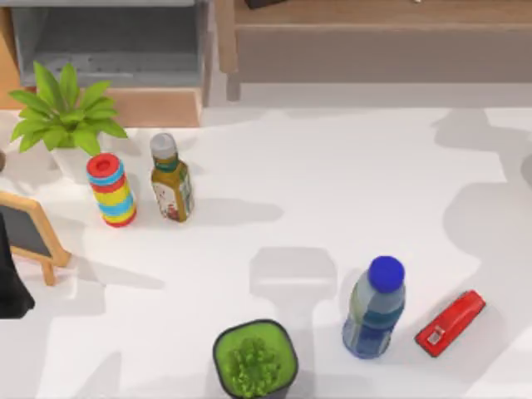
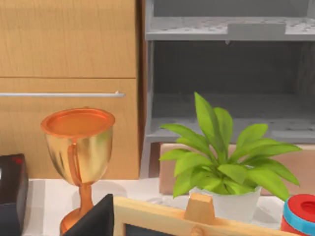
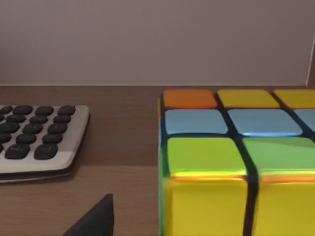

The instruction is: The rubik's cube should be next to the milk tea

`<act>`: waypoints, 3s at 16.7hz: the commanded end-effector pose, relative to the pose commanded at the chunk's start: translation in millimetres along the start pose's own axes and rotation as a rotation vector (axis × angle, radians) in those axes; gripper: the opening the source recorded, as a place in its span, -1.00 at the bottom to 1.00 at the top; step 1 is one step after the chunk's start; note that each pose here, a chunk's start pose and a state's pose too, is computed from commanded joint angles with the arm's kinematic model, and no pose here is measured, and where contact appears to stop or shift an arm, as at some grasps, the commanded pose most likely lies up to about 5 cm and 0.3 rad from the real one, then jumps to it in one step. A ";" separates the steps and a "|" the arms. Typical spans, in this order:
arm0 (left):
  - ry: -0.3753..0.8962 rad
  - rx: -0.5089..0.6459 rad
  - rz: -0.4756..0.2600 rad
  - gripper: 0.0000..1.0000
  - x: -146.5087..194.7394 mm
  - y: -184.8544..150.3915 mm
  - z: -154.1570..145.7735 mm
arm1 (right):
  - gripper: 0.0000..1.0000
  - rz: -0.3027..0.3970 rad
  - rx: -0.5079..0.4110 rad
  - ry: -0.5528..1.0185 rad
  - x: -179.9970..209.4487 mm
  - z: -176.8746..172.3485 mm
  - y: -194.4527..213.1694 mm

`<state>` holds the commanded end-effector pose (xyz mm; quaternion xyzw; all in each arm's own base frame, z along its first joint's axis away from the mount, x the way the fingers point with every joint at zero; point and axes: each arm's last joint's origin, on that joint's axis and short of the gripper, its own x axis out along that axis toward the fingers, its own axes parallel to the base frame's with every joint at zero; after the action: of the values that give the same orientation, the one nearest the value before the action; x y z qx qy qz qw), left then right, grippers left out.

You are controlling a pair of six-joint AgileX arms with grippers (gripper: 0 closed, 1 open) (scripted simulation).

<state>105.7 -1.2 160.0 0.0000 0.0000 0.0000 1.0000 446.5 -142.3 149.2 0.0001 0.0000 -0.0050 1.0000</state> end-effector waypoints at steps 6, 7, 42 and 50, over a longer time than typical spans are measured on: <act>0.000 0.000 0.000 1.00 0.0 0.0 0.0 | 0.25 0.000 0.000 0.000 0.0 0.0 0.0; 0.000 0.000 0.000 1.00 0.0 0.0 0.0 | 0.10 0.000 0.000 0.000 0.0 0.0 0.0; 0.000 0.000 0.000 1.00 0.0 0.0 0.0 | -1.00 -0.003 0.001 -0.001 -0.6 10.5 -1.3; 0.000 0.000 0.000 1.00 0.0 0.0 0.0 | -1.00 0.106 0.059 -0.042 9.8 42.5 33.9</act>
<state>105.7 -1.2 160.0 0.0000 0.0000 0.0000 1.0000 456.6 -108.6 191.8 0.0294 -0.0210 0.0480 0.9982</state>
